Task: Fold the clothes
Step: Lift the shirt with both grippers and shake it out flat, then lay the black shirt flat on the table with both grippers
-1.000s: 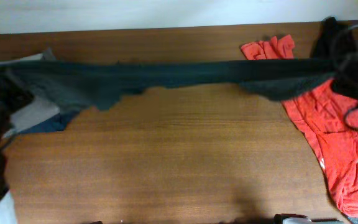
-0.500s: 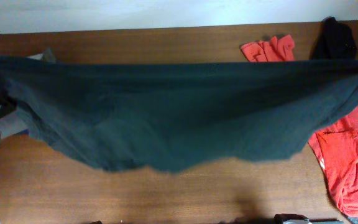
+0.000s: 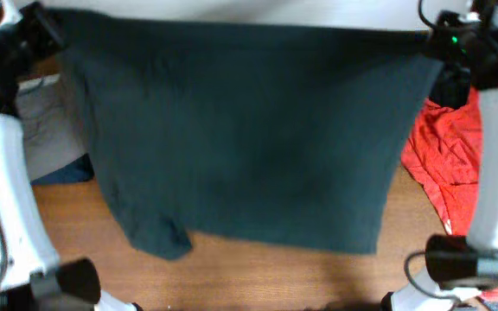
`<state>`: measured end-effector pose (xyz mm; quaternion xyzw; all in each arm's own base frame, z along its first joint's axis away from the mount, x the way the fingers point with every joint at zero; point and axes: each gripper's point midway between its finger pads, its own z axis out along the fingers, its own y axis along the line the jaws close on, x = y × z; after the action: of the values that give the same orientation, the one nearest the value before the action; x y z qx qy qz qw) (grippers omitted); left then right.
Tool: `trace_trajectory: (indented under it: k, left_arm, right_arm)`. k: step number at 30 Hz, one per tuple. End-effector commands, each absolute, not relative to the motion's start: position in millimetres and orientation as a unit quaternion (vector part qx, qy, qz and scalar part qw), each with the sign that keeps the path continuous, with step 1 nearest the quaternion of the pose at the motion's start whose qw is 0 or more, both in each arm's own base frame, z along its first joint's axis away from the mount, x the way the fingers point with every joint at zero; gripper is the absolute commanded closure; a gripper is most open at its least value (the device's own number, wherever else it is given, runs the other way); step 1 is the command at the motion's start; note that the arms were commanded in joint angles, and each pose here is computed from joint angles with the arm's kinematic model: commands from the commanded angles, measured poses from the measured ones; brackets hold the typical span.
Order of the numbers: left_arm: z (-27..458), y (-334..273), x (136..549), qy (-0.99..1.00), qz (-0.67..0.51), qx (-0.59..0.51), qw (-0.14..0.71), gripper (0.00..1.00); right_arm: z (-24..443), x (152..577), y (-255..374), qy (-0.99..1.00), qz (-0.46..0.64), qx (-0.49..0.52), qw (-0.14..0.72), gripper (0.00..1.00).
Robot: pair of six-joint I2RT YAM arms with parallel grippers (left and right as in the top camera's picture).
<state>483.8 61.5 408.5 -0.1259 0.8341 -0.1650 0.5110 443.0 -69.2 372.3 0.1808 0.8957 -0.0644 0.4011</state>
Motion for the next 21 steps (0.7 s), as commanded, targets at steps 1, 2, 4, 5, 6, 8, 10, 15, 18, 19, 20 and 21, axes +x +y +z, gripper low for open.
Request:
trace_trajectory:
  k: [1, 2, 4, 5, 6, 8, 10, 15, 18, 19, 20, 21]
  left_arm:
    - [445, 57, 495, 0.796, -0.182, -0.077, 0.572, 1.0]
    - [458, 57, 495, 0.785, -0.179, -0.07, 0.589, 1.0]
    - [489, 58, 490, 0.762, -0.168, -0.056, 0.623, 1.0]
    - [508, 59, 484, 0.749, -0.159, -0.045, 0.641, 1.0]
    - [527, 60, 477, 0.737, -0.151, -0.039, 0.657, 1.0]
    - [553, 64, 461, 0.722, -0.141, -0.036, 0.676, 1.0]
    - [557, 65, 445, 0.733, -0.137, -0.043, 0.665, 1.0]
    - [446, 45, 428, 0.858, -0.157, -0.058, 0.485, 1.0]
    - [386, 30, 420, 0.907, -0.166, -0.039, 0.385, 1.0]
    - [362, 25, 418, 0.922, -0.169, -0.03, 0.346, 1.0]
    - [346, 22, 417, 0.932, -0.17, -0.029, 0.319, 1.0]
    - [322, 19, 414, 0.943, -0.173, -0.028, 0.282, 1.0]
  right_arm:
    - [401, 443, -86, 0.866, -0.091, 0.205, 0.447, 0.96]
    - [414, 441, -89, 0.854, -0.095, 0.215, 0.463, 0.96]
    - [446, 432, -93, 0.829, -0.1, 0.225, 0.502, 0.96]
    - [458, 428, -94, 0.82, -0.102, 0.227, 0.515, 0.96]
    - [480, 418, -97, 0.803, -0.107, 0.234, 0.538, 0.96]
    - [497, 409, -97, 0.792, -0.109, 0.232, 0.554, 0.96]
    - [499, 399, -96, 0.796, -0.11, 0.232, 0.548, 0.96]
    - [410, 378, -94, 0.887, -0.136, 0.217, 0.384, 0.96]
    - [368, 371, -93, 0.918, -0.147, 0.208, 0.305, 0.96]
    - [352, 368, -92, 0.928, -0.147, 0.203, 0.277, 0.96]
    - [341, 367, -90, 0.934, -0.146, 0.2, 0.258, 0.96]
    - [323, 364, -87, 0.944, -0.141, 0.194, 0.227, 0.96]
